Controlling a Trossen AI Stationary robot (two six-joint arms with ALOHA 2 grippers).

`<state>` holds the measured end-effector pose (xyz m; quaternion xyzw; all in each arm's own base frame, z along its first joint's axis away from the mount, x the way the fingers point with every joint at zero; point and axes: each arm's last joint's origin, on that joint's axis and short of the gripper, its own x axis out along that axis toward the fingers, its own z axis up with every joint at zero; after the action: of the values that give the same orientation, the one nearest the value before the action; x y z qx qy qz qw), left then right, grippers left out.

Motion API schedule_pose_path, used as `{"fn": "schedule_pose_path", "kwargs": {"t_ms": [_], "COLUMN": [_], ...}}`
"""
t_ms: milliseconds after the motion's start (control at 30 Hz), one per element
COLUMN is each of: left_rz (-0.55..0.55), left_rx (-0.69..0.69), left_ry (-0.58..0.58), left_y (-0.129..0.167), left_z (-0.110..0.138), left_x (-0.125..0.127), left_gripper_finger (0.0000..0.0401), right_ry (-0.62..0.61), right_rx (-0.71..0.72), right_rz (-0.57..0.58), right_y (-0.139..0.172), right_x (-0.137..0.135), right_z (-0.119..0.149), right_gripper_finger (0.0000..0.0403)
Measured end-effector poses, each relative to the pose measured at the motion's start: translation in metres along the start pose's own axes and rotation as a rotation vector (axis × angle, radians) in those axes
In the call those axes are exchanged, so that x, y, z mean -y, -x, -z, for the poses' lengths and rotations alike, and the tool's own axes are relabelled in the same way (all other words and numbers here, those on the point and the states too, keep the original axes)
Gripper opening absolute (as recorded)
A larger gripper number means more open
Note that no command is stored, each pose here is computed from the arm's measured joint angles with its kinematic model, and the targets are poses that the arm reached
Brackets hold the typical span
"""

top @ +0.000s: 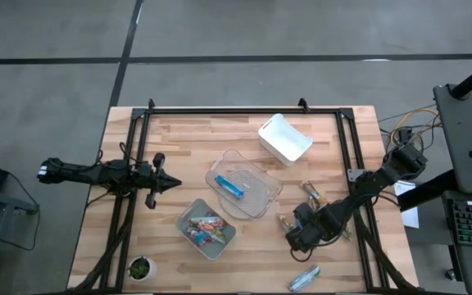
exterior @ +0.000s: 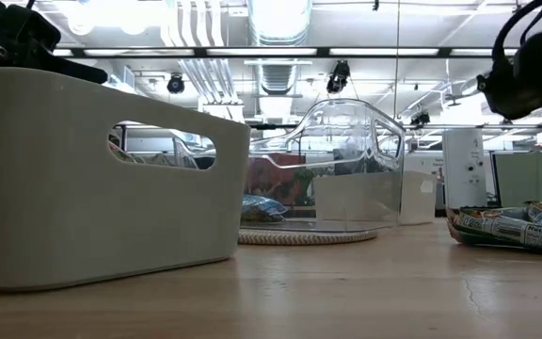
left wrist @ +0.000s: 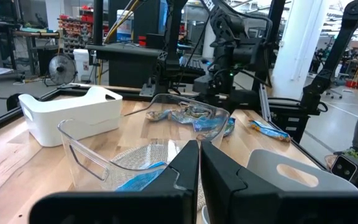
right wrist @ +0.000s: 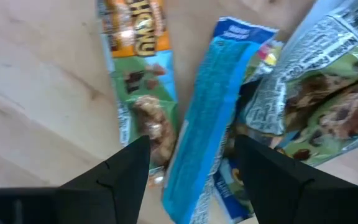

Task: Pick and place Granola Bars by type
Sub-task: Put the blue granola bar into the transparent bin

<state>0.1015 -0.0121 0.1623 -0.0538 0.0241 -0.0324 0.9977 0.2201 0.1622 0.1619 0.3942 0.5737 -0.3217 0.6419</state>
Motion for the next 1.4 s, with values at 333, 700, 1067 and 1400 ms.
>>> {"fn": "schedule_pose_path", "kwargs": {"t_ms": [333,700,1067,1400], "left_rz": [0.000,0.000,0.000,0.000], "left_rx": [0.000,0.000,0.000,0.000], "left_ry": [0.000,0.000,0.000,0.000], "left_y": [0.000,0.000,0.000,0.000], "left_z": [0.000,0.000,0.000,0.000], "left_x": [0.000,0.000,0.000,0.000], "left_gripper_finger": [0.0000,0.0000,0.0000,0.0000], "right_ry": [-0.010,-0.022,-0.026,-0.023], "right_rx": [0.006,0.006,0.008,0.009], "right_rz": [0.017,-0.004,-0.003,0.002], "right_y": [-0.004,-0.016,-0.018,-0.018], "right_x": [0.004,0.010,0.012,0.012], "right_z": [-0.003,-0.006,-0.007,-0.007], "right_gripper_finger": [0.0219,0.0219,0.0219,0.0167]}}
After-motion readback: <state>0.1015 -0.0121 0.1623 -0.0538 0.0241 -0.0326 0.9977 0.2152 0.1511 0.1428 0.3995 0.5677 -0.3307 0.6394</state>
